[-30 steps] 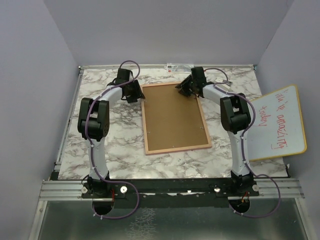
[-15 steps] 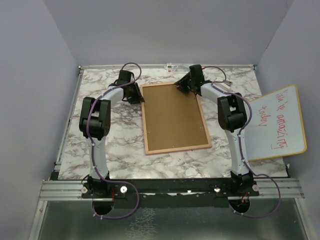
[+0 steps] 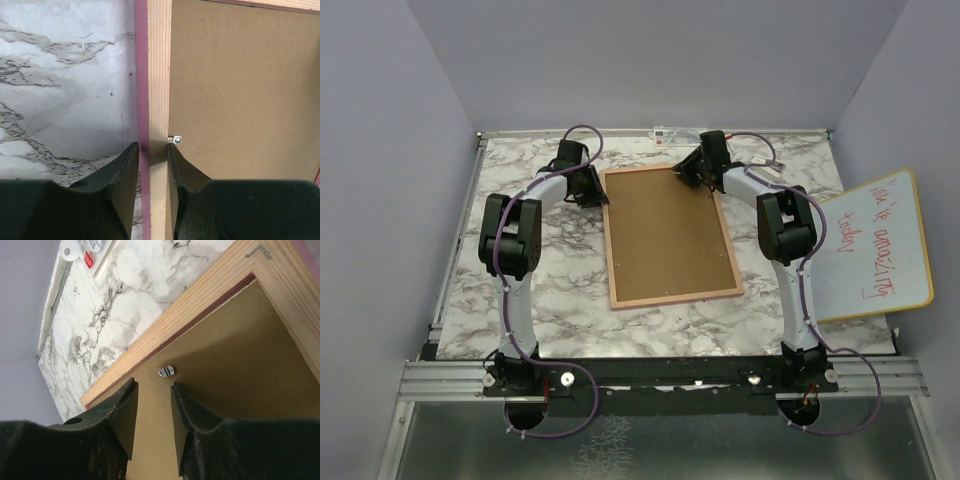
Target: Put the photo into the frame
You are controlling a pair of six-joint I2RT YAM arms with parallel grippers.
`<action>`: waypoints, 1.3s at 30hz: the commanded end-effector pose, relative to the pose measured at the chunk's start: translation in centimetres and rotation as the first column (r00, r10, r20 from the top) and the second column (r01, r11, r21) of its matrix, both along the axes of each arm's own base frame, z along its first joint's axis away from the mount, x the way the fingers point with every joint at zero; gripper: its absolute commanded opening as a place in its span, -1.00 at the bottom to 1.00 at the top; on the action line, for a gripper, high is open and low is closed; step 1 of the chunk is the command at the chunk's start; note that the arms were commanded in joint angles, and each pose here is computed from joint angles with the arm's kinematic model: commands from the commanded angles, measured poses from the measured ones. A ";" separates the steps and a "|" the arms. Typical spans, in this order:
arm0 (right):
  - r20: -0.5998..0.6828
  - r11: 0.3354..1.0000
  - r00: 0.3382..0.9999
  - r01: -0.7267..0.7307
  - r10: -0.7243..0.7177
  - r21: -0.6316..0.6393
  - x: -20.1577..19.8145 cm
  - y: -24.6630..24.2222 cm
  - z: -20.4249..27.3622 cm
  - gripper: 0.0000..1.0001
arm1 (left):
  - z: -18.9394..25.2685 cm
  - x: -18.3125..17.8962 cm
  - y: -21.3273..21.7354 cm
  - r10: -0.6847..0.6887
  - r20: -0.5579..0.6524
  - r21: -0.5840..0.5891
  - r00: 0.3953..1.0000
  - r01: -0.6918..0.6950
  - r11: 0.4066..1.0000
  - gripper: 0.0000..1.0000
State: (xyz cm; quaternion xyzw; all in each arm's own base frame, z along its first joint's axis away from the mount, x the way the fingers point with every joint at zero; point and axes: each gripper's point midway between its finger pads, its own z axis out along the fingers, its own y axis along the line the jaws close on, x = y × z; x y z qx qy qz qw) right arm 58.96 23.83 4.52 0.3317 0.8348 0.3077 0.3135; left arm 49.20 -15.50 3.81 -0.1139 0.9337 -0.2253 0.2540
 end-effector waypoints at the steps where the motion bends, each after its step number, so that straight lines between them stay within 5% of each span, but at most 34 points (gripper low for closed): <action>1: -0.055 0.996 0.998 0.028 -0.033 -0.088 -0.4 -2.0 -2.8 -0.25 | -1.6 -0.4 0.6 -0.012 -0.035 0.036 0.999 0.013 0.999 -0.41; 14: -0.043 0.994 0.999 0.008 -0.013 -0.113 0.7 -2.2 -3.6 -0.32 | -2.1 -0.7 0.5 -0.024 -0.054 0.034 0.998 0.026 0.999 -0.44; 31: 0.028 0.987 0.988 -0.155 0.154 0.032 1.6 1.0 -3.5 -0.33 | -2.4 -1.4 -0.2 -0.062 -0.072 -0.002 0.995 0.062 0.998 -0.45; 39: 0.060 0.951 0.973 -0.232 0.225 0.206 1.2 2.7 -3.0 -0.33 | -2.2 -1.3 -0.6 -0.065 -0.077 -0.025 0.995 0.064 0.998 -0.45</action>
